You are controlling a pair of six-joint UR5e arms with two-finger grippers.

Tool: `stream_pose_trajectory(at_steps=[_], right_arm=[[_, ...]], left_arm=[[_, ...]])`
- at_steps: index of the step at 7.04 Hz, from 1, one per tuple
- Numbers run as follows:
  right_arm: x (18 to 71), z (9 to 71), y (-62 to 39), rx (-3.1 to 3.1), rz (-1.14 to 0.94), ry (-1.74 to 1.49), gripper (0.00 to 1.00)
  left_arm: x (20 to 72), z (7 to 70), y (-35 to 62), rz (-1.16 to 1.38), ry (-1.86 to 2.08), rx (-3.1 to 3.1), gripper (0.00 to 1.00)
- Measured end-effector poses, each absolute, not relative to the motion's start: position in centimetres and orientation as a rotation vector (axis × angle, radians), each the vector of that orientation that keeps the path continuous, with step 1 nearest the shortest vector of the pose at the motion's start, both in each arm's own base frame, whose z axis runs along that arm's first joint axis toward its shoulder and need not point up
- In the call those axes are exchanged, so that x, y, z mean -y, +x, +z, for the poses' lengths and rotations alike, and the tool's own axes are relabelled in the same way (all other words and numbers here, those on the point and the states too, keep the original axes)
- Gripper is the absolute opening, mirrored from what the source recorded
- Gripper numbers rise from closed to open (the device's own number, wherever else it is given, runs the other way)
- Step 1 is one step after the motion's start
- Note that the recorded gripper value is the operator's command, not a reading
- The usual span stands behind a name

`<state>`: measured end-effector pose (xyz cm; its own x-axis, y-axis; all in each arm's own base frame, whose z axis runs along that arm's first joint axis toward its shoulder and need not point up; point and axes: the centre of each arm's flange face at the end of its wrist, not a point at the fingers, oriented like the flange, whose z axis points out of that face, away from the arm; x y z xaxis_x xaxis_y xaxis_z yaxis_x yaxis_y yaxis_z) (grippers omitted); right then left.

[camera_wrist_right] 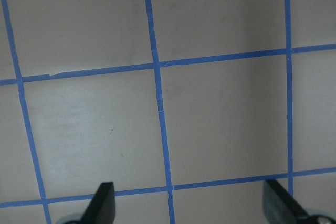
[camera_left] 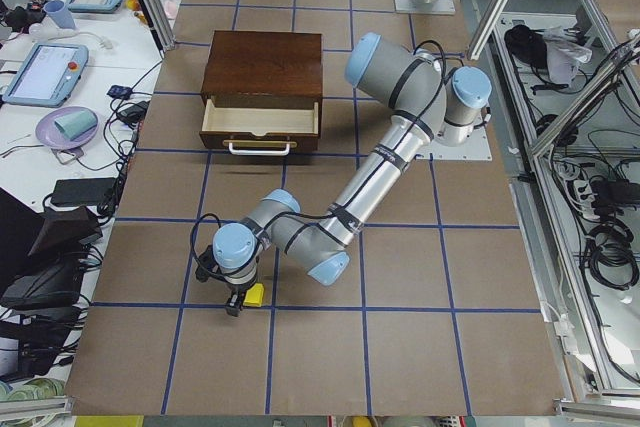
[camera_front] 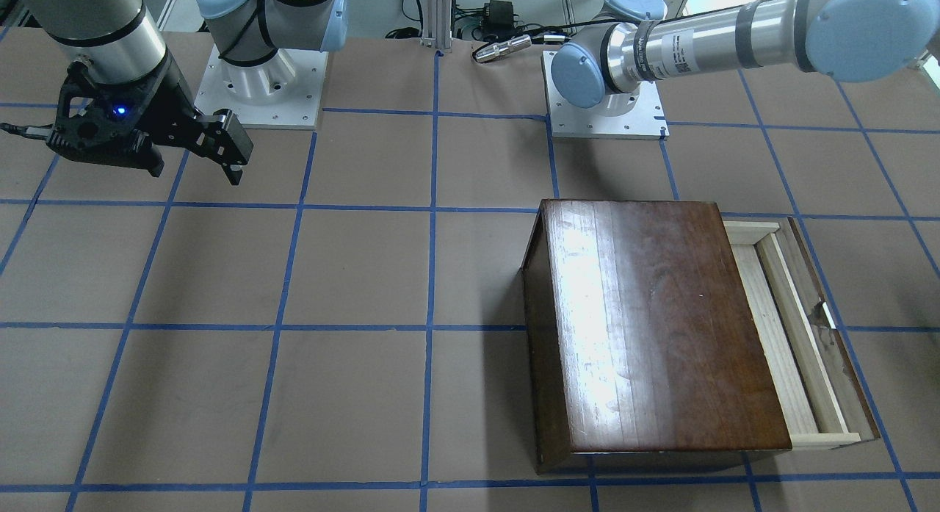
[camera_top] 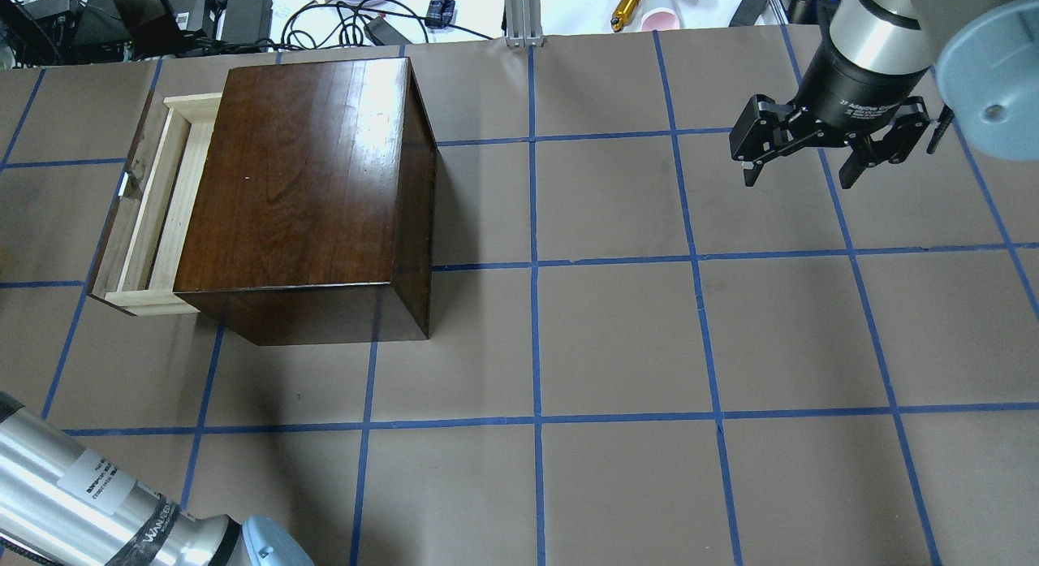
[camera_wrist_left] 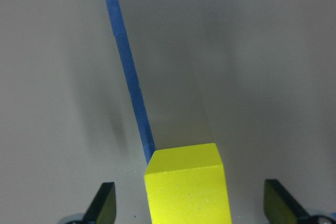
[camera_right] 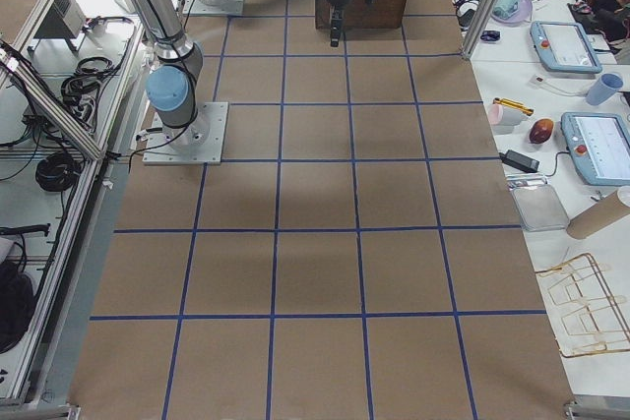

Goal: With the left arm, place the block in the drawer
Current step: 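Lower the left gripper and grasp the yellow cube, then lift the yellow cube and carry it over the open drawer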

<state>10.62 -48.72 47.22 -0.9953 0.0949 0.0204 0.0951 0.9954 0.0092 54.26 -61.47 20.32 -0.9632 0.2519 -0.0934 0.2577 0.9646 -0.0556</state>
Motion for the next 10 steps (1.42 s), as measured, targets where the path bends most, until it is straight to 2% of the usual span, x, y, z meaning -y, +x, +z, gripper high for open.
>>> stream_pose_trajectory(at_steps=[1, 2, 3, 4, 7, 10], right_arm=[[48.7, 47.2, 10.6, 3.118, -0.016, -0.148, 1.00], [48.7, 47.2, 10.6, 3.118, -0.016, -0.149, 1.00], [48.7, 47.2, 10.6, 3.118, -0.016, -0.149, 1.00], [48.7, 47.2, 10.6, 3.118, -0.016, -0.148, 1.00], [48.7, 47.2, 10.6, 3.118, -0.016, -0.148, 1.00], [48.7, 47.2, 10.6, 3.118, -0.016, -0.148, 1.00]], left_arm=[[61.5, 20.2, 54.3, -0.102, 0.401, -3.029, 0.55], [61.4, 20.1, 54.3, -0.100, 0.410, -3.028, 0.45], [61.4, 20.1, 54.4, -0.099, 0.417, -3.027, 0.37], [61.3, 20.1, 54.5, -0.099, 0.421, -3.027, 0.33], [61.2, 21.0, 54.5, -0.107, 0.425, -3.018, 0.33], [60.5, 26.4, 53.3, -0.114, 0.419, -3.008, 0.33]])
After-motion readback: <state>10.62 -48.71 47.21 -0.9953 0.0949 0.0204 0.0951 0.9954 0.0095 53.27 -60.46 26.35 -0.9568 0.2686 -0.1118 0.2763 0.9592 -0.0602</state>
